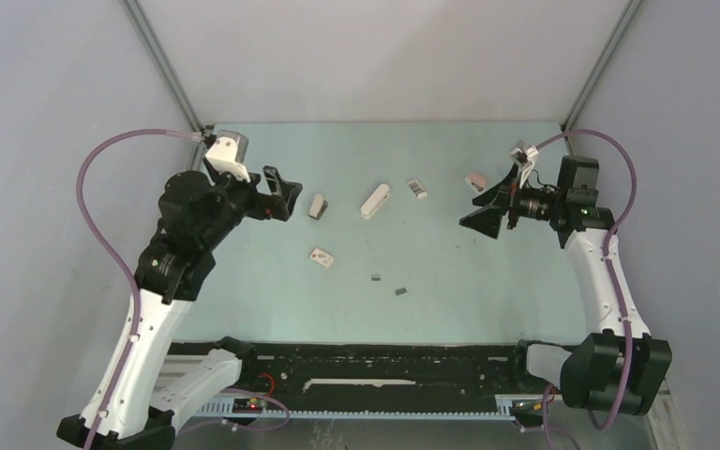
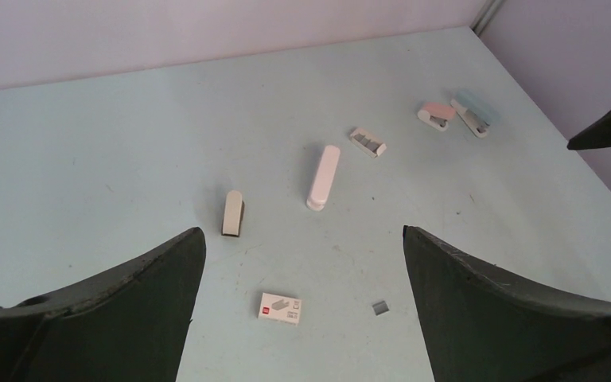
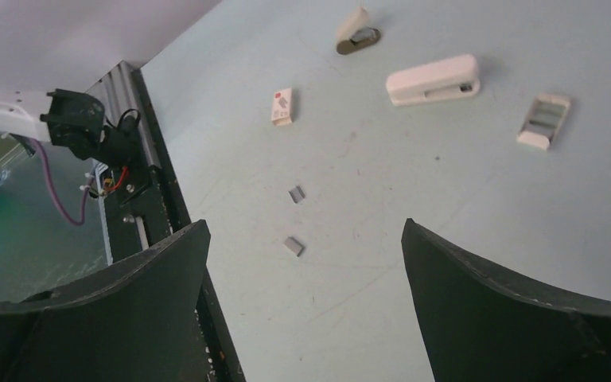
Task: Unload the staples from the stapler
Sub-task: Pick up the stapler from the center of the board.
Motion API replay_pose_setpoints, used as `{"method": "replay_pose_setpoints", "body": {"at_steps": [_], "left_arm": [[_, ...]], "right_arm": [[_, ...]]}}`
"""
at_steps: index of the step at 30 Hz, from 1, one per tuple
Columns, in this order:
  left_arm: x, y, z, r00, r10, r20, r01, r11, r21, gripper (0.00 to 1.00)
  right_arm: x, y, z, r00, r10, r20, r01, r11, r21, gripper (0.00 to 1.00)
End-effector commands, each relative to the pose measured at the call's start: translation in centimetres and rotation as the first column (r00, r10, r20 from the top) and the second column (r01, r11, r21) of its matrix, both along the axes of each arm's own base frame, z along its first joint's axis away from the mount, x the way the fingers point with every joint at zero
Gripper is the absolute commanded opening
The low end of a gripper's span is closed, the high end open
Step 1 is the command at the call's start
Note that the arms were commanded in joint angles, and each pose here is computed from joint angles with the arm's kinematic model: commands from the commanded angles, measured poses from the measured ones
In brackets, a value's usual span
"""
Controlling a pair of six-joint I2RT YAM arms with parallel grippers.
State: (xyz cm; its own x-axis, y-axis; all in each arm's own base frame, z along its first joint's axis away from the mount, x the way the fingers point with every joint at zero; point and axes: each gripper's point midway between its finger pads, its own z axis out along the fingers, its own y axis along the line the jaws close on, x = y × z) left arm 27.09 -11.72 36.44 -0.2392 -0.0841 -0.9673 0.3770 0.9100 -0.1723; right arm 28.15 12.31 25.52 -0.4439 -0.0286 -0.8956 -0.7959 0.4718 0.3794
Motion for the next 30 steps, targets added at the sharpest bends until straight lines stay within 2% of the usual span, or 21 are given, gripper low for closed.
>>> {"method": "replay_pose_setpoints", "body": {"at_steps": [1,4,7,10,15,23,30], "left_arm": [[0.7,-1.2,-0.6,0.999,-0.042,-0.021,0.041,0.998,-0.041,1.00],[2.8,-1.8,-2.6,0.999,-0.048,-0.012,0.047,0.998,-0.050,1.00],[4.0,-1.2,-3.0,0.998,-0.009,-0.061,0.007,0.999,-0.031,1.00],[3.1,0.7,-1.0,0.992,0.081,-0.097,-0.083,0.997,-0.011,1.00],[0.3,1.6,2.9,0.995,0.095,-0.024,-0.096,0.993,-0.064,1.00],[1.0,-1.1,-0.4,0.995,-0.039,-0.095,0.031,0.996,-0.078,1.00],[-1.4,-0.4,0.6,0.999,-0.037,-0.026,0.034,0.994,-0.101,1.00]], "right_arm": [[-0.8,1.2,2.5,0.985,0.104,0.138,-0.110,0.993,0.035,1.00],[-0.8,1.3,2.3,0.985,0.109,0.131,-0.114,0.993,0.037,1.00],[-0.8,1.1,2.2,0.986,0.103,0.134,-0.109,0.993,0.036,1.00],[-0.8,1.1,2.4,0.985,0.099,0.143,-0.104,0.994,0.032,1.00],[-1.0,1.1,2.5,0.983,0.103,0.149,-0.109,0.994,0.032,1.00],[-1.0,1.2,2.3,0.983,0.109,0.149,-0.114,0.993,0.028,1.00],[-1.1,1.3,2.3,0.981,0.114,0.160,-0.119,0.993,0.022,1.00]]}}
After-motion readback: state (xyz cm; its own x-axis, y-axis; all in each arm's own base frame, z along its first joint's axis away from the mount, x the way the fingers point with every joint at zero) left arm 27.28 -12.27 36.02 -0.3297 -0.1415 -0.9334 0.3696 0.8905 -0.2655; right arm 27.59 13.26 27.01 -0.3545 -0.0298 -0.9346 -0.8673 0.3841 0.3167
